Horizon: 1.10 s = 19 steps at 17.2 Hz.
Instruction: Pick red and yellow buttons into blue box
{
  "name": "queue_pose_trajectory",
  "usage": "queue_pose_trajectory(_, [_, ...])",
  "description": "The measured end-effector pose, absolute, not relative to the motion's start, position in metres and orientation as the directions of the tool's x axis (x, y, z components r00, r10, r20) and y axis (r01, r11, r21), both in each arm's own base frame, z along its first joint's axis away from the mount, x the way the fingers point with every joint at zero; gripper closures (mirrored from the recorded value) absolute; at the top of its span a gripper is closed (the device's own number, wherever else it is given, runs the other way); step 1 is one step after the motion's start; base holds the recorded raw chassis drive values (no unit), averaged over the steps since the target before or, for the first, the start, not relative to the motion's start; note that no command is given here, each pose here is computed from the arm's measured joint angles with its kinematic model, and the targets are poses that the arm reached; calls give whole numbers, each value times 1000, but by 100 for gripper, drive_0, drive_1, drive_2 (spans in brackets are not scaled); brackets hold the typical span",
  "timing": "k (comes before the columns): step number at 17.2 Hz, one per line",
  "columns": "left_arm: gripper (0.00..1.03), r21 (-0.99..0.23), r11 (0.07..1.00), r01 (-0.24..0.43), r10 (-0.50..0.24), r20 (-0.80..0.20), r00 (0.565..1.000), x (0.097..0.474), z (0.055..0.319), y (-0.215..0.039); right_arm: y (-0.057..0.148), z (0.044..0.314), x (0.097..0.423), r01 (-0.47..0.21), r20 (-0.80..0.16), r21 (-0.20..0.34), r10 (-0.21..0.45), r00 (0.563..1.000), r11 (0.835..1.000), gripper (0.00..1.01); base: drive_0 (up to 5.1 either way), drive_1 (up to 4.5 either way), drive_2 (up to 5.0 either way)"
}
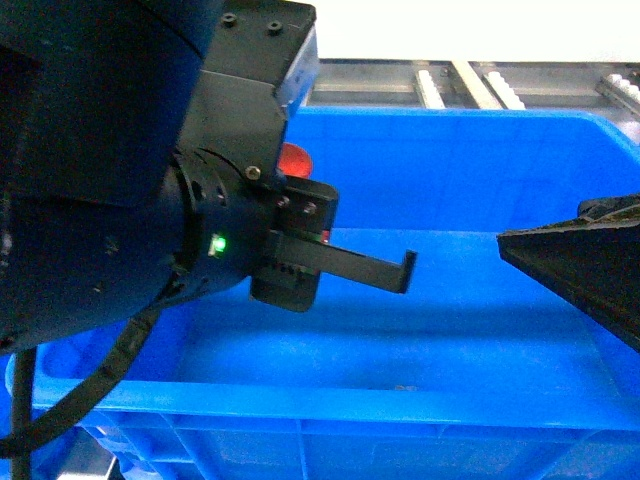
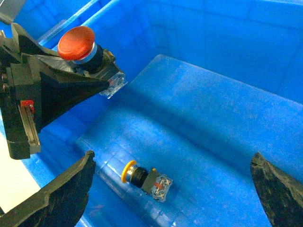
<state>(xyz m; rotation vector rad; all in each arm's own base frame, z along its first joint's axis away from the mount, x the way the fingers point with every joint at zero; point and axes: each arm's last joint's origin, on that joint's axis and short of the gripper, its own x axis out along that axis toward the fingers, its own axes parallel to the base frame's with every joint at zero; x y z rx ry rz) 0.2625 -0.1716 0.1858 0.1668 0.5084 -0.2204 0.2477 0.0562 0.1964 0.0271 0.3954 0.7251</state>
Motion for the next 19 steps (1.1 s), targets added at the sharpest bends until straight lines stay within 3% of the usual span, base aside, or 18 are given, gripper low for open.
queue_pose_trajectory(2, [79,112,964,240,-155,-496,854,262,185,-173,56,196,248,-640,-343,159,650,678,751,3,0,0,0])
queue_pose_trajectory(9, [5,112,967,228,-146,-490,860,264,186,-172,56,196,248,-641,-342,159,651,678,751,3,0,0,0])
queue_pose_trajectory(12, [5,112,967,228,-146,-490,860,264,186,-172,56,196,248,-640,-343,159,650,678,751,3,0,0,0])
queue_pose_trajectory(13, [7,114,972,204,-136,-433,891,265,186,-173,59,196,250,-599,-281,95,599,750,795,6,0,0,0])
queue_pose_trajectory(14, [18,90,990,107,-80,-257,963,265,183,-167,60,193,245,-427,-173,5,422,890,904,17,0,0,0])
queue_pose_trajectory(15, [28,67,996,53,-40,-177,983,252,172,-145,51,185,231,-256,-103,-25,252,962,966,28,0,0,0])
queue_pose_trajectory(16, [37,48,999,7,-1,-128,992,240,167,-122,39,182,222,-102,-62,-27,100,993,994,38,0,0,0])
queue_pose_trajectory(17, [48,7,999,-32,33,-49,998,231,174,-101,29,185,215,7,-21,-20,-7,1000,1000,49,0,0,0])
queue_pose_trajectory(19, [70,-28,1000,4,-3,25,1000,212,185,-79,26,186,199,-14,8,-14,14,1000,1000,71,0,0,0])
